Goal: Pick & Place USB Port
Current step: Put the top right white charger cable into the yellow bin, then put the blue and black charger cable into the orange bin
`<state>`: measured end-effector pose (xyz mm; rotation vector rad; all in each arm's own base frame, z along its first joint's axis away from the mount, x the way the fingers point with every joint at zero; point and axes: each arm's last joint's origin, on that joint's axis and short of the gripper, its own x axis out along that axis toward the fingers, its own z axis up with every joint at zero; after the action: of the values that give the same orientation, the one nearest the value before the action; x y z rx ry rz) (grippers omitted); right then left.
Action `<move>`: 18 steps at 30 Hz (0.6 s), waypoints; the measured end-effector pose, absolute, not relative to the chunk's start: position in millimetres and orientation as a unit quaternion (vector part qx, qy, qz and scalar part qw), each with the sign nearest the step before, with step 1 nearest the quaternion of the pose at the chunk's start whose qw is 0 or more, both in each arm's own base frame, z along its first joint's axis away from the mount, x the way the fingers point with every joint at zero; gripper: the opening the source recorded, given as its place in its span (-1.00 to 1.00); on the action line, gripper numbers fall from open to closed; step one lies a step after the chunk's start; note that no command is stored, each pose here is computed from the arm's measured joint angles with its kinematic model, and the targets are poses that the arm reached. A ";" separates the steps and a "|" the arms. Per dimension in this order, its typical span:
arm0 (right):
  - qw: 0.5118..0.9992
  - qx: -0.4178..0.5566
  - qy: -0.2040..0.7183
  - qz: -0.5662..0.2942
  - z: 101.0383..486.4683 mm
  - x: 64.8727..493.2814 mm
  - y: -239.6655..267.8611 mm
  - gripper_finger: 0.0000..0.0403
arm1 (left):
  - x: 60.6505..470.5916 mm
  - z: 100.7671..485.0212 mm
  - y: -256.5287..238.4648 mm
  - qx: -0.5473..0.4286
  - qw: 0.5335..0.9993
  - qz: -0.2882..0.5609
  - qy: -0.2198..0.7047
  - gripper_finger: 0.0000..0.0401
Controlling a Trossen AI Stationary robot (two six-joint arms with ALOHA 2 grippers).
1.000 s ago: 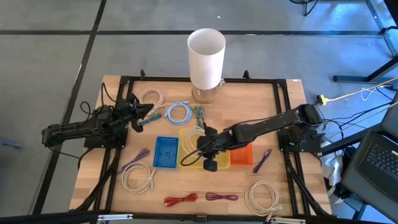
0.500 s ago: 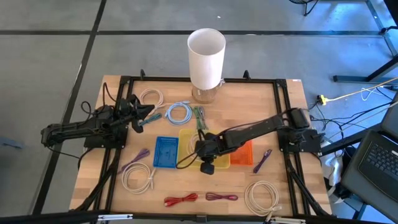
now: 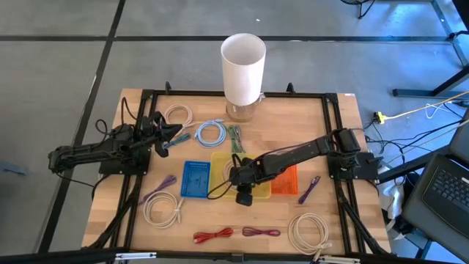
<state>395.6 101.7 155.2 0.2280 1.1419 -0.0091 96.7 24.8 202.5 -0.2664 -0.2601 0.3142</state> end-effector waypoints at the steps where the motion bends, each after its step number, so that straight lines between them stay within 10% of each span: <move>1: 0.835 0.107 0.539 -0.004 155.2 395.6 101.7 -0.37 | 96.7 202.5 24.8 -0.132 0.970 0.156 -0.129 -0.97; 18: 0.880 -0.034 0.469 -0.067 248.8 413.9 103.2 -0.01 | 99.9 196.2 23.2 -0.116 0.981 0.125 -0.087 -0.97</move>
<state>413.9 103.2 248.8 -0.0714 0.9784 -0.1389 99.9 23.2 196.2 -0.2343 -0.1747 0.2522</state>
